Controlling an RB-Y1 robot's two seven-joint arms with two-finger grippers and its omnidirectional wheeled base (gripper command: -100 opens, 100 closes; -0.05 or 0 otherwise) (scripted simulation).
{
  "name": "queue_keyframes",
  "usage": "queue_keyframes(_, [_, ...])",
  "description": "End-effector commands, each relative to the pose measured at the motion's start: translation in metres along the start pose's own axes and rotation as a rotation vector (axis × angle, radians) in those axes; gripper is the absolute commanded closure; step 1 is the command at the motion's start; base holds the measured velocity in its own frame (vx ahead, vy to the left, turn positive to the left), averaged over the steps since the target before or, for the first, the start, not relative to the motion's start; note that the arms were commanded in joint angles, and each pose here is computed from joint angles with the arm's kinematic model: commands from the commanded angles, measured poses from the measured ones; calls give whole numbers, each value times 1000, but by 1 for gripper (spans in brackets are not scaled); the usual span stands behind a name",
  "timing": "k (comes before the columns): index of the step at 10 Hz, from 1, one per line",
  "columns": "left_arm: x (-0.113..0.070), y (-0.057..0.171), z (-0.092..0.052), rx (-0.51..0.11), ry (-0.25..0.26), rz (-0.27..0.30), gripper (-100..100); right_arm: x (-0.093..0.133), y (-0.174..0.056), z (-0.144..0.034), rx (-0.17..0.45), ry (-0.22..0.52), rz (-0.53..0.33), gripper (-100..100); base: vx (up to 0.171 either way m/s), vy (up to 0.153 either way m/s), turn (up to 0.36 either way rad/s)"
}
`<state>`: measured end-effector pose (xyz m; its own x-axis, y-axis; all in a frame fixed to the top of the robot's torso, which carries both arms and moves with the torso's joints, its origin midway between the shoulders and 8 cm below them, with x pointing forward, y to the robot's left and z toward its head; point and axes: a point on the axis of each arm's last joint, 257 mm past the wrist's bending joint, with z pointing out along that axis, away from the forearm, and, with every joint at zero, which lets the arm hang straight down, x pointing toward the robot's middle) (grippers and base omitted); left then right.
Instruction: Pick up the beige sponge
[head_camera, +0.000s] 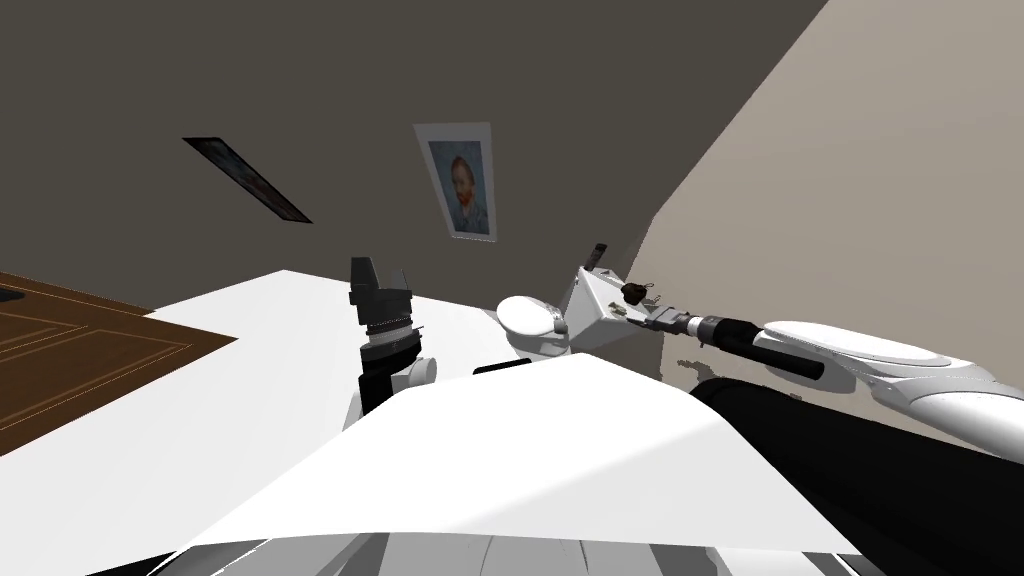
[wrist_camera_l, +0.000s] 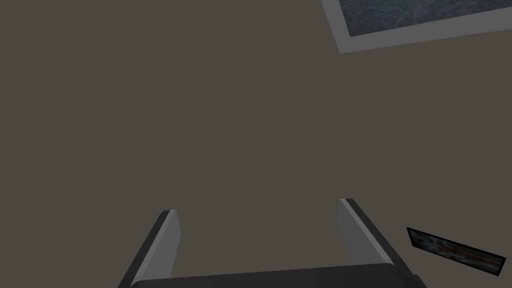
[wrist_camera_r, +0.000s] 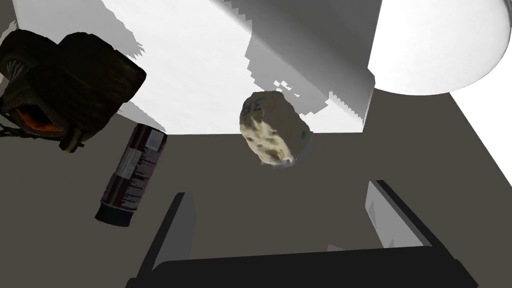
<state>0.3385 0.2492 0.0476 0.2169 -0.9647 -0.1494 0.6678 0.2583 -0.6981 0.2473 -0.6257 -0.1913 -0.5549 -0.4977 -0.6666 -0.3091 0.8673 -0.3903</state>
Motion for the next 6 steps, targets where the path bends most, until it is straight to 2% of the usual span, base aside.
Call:
queue_keyframes(1, [0, 0, 0, 0, 0, 0, 0, 1, -2, 2, -15, 19, -30, -100, 69, 16, 30])
queue_keyframes(4, [0, 0, 0, 0, 0, 0, 0, 15, 0, 2, -65, 94, -105, -100, 63, 5, 67])
queue_keyframes(6, [0, 0, 0, 0, 0, 0, 0, 34, 11, -1, -108, 146, -124, -100, 65, 0, 60])
